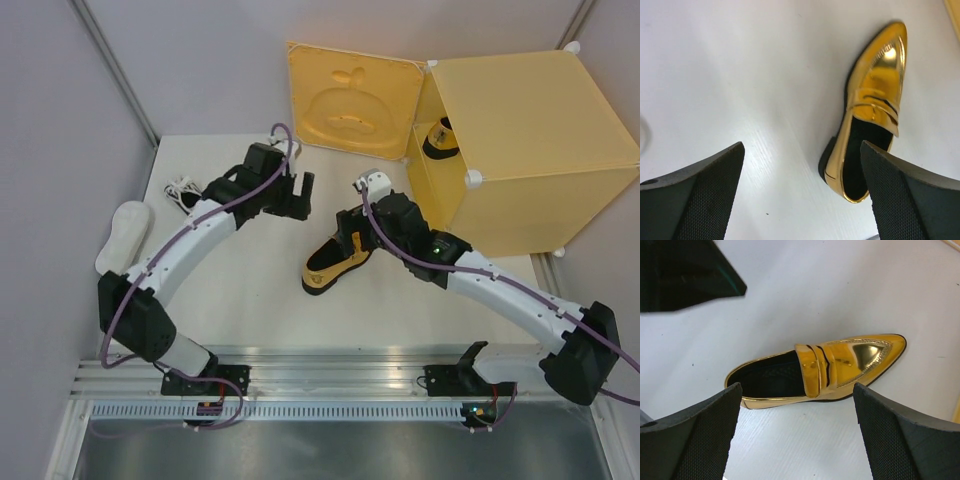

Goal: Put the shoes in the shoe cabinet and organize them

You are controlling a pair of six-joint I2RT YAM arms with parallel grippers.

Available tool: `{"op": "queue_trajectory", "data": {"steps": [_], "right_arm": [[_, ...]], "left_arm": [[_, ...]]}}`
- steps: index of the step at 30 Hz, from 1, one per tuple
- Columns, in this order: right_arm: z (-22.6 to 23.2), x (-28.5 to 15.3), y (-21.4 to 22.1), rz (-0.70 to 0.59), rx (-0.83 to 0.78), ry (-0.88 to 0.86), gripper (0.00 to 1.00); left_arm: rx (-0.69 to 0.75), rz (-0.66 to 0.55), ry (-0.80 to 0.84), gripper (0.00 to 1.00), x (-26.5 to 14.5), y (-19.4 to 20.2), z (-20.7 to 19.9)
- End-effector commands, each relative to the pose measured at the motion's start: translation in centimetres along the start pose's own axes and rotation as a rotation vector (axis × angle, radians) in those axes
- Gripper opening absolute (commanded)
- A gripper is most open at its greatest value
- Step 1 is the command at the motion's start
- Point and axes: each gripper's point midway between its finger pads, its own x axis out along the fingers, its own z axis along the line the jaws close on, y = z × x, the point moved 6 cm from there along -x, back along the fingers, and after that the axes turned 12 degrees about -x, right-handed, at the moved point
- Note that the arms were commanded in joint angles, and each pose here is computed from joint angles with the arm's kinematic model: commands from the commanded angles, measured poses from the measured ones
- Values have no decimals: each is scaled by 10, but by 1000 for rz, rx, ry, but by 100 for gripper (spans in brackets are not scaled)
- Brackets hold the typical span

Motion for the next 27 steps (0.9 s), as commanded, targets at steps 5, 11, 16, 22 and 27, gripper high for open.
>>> {"op": "queue_trajectory", "data": {"steps": [5, 11, 16, 22, 27], "right_arm": [[40, 17, -18, 36, -66, -104, 93], [71, 40, -4, 165, -132, -118, 88], [104, 59, 15, 289, -204, -156, 83], [122, 81, 41, 418, -231, -154, 73], [137, 90, 56, 484, -253, -183, 59]], "left_arm": [[-323, -291, -168, 100, -82, -23, 62], [-381, -329, -305, 100, -123, 6, 91], [-393, -366, -368, 100, -152, 39, 101], [-408, -380, -395, 100, -168, 67, 107], [-401, -385, -412, 100, -176, 75, 109]]}}
